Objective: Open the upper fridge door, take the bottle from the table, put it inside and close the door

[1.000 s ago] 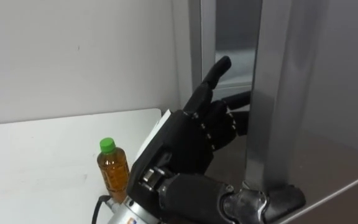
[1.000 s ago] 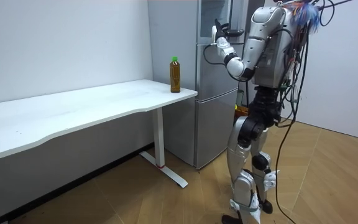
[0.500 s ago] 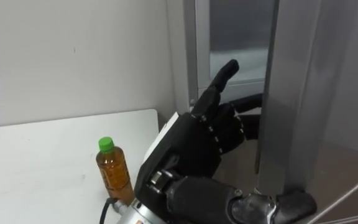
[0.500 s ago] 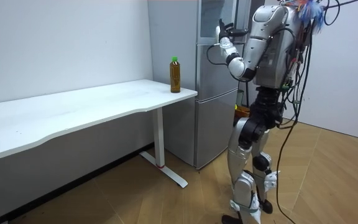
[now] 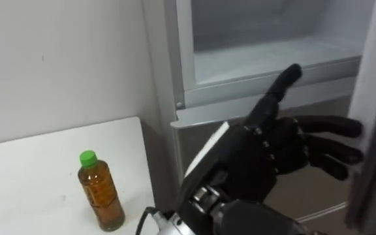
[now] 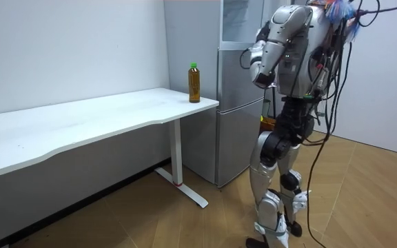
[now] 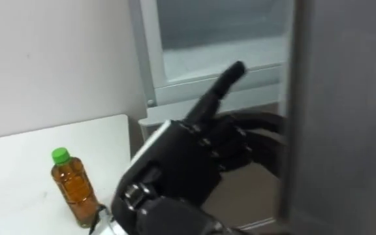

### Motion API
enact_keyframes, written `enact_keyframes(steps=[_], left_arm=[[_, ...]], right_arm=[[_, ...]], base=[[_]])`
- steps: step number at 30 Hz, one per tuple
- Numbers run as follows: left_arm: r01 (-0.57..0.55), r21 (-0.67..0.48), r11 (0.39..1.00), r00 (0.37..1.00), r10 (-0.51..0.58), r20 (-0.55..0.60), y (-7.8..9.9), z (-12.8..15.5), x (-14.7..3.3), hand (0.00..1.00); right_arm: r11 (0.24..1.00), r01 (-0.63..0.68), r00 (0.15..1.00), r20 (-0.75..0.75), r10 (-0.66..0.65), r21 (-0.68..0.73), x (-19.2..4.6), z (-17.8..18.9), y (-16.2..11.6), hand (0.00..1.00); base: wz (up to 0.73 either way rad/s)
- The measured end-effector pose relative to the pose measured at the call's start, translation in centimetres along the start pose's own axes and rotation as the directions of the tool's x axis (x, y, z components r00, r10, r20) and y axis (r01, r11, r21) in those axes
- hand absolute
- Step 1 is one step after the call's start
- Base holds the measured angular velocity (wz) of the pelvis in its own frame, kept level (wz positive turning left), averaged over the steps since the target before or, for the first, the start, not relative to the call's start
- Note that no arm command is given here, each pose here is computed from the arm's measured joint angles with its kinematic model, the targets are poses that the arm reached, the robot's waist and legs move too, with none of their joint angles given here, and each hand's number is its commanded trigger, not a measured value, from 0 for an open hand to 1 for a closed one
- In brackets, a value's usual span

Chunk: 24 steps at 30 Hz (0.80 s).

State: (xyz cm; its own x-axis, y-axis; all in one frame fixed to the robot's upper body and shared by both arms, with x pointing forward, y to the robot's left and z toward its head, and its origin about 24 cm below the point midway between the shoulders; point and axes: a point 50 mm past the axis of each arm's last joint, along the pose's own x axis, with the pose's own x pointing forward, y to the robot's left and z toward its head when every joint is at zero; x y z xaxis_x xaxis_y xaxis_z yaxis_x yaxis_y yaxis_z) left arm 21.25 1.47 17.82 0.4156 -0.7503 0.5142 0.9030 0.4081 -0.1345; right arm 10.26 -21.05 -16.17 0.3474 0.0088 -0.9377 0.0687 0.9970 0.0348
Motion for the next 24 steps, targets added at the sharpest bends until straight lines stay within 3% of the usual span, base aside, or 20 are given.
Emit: enact_keyframes(steps=[6,24], left_arm=[[0.166,-0.028,0.986,0.981,-0.168,-0.093,-1.4,-1.3,1.2,0.0],[0.196,-0.049,0.979,0.971,-0.201,-0.133,-1.5,-1.9,1.1,0.0]], right_arm=[[1.0,-0.01,1.0,0.01,0.01,0.008,0.0,0.3,0.0,0.0],[0.999,-0.027,1.0,0.009,0.027,0.029,0.0,0.3,0.0,0.0]], base=[[-0.19],[-0.03]])
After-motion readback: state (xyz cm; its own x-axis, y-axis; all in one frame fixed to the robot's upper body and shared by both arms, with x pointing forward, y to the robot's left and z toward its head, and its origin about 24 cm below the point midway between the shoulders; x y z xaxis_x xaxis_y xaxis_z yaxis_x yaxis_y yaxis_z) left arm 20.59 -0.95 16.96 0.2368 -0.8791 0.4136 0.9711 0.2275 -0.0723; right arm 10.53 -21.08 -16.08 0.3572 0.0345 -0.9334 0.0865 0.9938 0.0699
